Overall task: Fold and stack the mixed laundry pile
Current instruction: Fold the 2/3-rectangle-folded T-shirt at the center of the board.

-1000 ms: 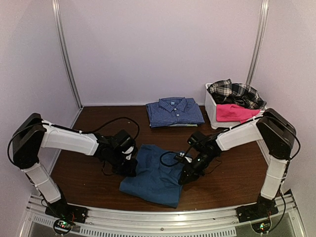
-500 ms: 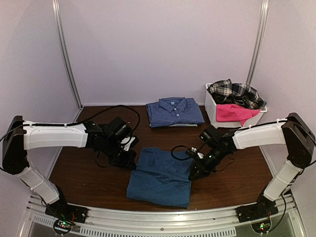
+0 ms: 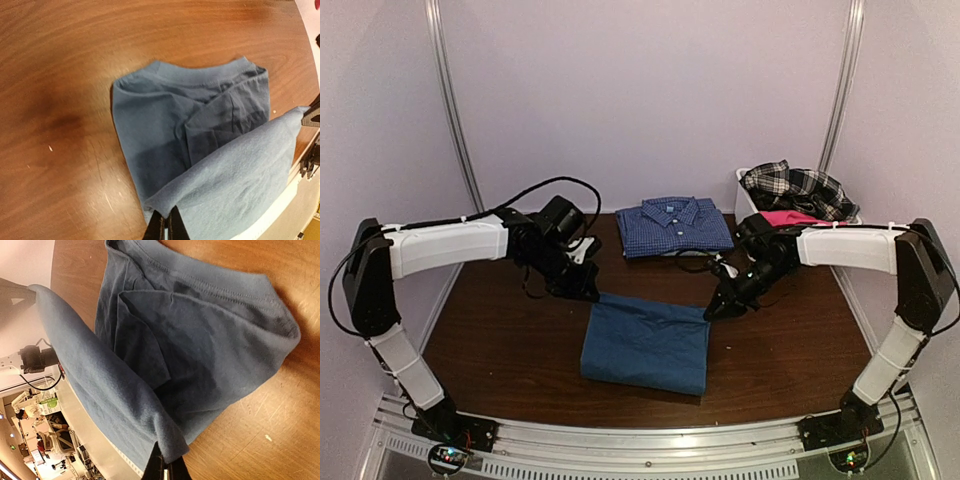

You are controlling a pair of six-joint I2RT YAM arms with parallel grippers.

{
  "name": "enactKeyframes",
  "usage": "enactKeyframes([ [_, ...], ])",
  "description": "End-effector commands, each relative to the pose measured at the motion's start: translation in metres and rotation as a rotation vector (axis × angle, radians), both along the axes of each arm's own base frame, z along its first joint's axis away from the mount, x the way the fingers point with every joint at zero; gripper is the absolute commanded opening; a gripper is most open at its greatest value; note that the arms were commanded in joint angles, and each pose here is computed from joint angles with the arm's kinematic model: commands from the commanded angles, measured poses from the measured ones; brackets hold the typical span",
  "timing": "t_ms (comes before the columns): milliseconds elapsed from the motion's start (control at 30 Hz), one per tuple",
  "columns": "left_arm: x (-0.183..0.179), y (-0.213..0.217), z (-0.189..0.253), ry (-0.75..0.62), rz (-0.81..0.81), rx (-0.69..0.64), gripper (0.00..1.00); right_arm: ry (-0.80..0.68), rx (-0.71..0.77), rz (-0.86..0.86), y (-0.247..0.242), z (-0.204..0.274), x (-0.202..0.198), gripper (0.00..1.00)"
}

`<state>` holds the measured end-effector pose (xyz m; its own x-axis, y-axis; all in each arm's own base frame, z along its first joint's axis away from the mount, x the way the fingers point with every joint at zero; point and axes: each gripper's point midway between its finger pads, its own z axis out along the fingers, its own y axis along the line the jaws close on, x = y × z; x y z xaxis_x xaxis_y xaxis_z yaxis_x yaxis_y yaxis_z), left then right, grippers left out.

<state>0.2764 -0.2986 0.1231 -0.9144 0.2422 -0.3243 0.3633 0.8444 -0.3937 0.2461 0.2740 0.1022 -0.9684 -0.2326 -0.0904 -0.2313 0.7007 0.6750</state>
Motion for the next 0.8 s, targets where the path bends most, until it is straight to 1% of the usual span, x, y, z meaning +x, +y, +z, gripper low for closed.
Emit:
enactKeyframes([
  [0, 0.025, -0.005, -0.004, -0.018, -0.024, -0.012, 0.0, 0.004, -0.04, -0.014, -0.009, -0.006, 0.021, 0.0],
  [133, 0.043, -0.013, -0.011, -0.012, -0.028, -0.038, 0.0, 0.009, -0.056, -0.042, -0.016, -0.013, 0.038, 0.0],
  [267, 0.057, -0.022, -0.018, -0.023, -0.045, -0.035, 0.0, 0.011, -0.067, -0.067, -0.023, -0.017, 0.049, 0.0],
  [600, 0.09, -0.016, -0.035, -0.024, -0.009, -0.037, 0.0, -0.004, -0.066, -0.119, -0.026, -0.027, 0.084, 0.0],
  [767, 0.1, -0.024, -0.05, -0.009, -0.021, -0.037, 0.0, -0.01, -0.084, -0.137, -0.028, -0.039, 0.1, 0.0],
])
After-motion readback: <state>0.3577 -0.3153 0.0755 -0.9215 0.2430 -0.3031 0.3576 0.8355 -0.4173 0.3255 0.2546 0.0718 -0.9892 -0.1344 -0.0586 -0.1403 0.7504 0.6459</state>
